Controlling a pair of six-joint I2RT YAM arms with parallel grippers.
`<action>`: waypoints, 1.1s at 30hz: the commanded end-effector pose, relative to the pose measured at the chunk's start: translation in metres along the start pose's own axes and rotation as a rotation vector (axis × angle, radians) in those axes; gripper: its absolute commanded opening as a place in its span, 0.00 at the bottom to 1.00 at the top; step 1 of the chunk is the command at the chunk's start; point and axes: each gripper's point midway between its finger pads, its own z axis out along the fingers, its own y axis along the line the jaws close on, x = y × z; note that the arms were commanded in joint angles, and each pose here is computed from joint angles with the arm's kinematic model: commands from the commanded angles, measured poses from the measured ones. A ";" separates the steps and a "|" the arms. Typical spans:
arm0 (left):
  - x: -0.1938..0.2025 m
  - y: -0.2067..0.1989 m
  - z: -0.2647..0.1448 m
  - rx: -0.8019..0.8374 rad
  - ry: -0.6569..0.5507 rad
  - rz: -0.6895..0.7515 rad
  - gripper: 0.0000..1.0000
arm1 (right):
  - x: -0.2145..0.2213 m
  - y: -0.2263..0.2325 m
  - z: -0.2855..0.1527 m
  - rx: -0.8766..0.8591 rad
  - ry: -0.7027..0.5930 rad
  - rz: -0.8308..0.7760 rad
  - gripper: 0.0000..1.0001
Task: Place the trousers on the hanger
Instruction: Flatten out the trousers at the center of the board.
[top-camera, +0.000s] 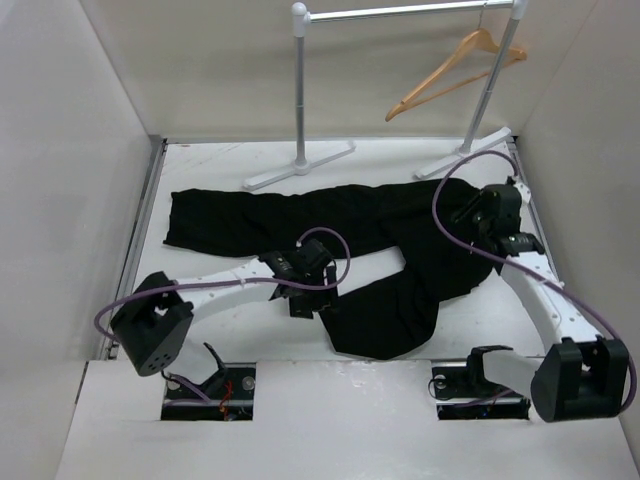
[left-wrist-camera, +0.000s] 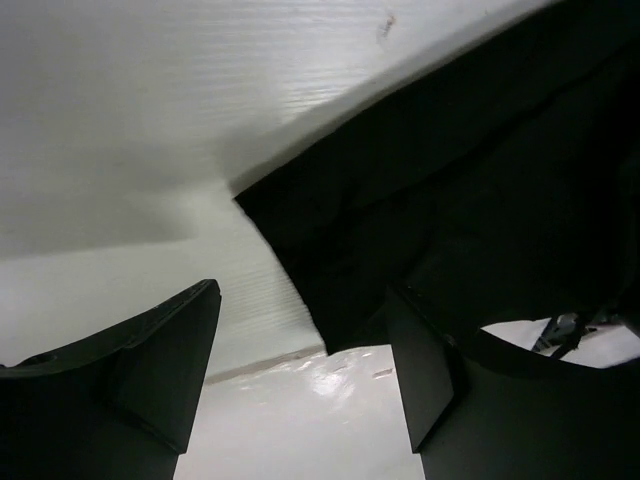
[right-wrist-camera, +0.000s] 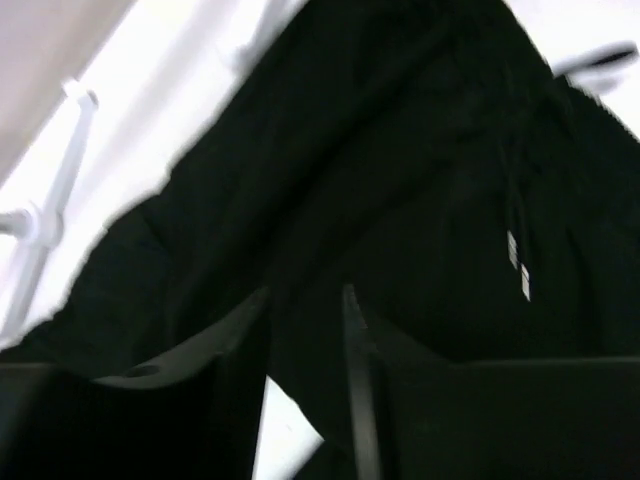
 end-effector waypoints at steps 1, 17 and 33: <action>0.018 -0.023 0.013 0.090 0.091 0.005 0.64 | 0.020 -0.012 -0.013 0.011 0.024 -0.034 0.45; -0.049 0.011 -0.065 0.062 -0.210 -0.215 0.03 | 0.030 -0.134 -0.041 0.422 -0.015 0.075 0.54; -0.067 0.129 -0.159 -0.082 -0.428 -0.644 0.03 | 0.054 -0.149 0.039 0.418 0.066 0.225 0.15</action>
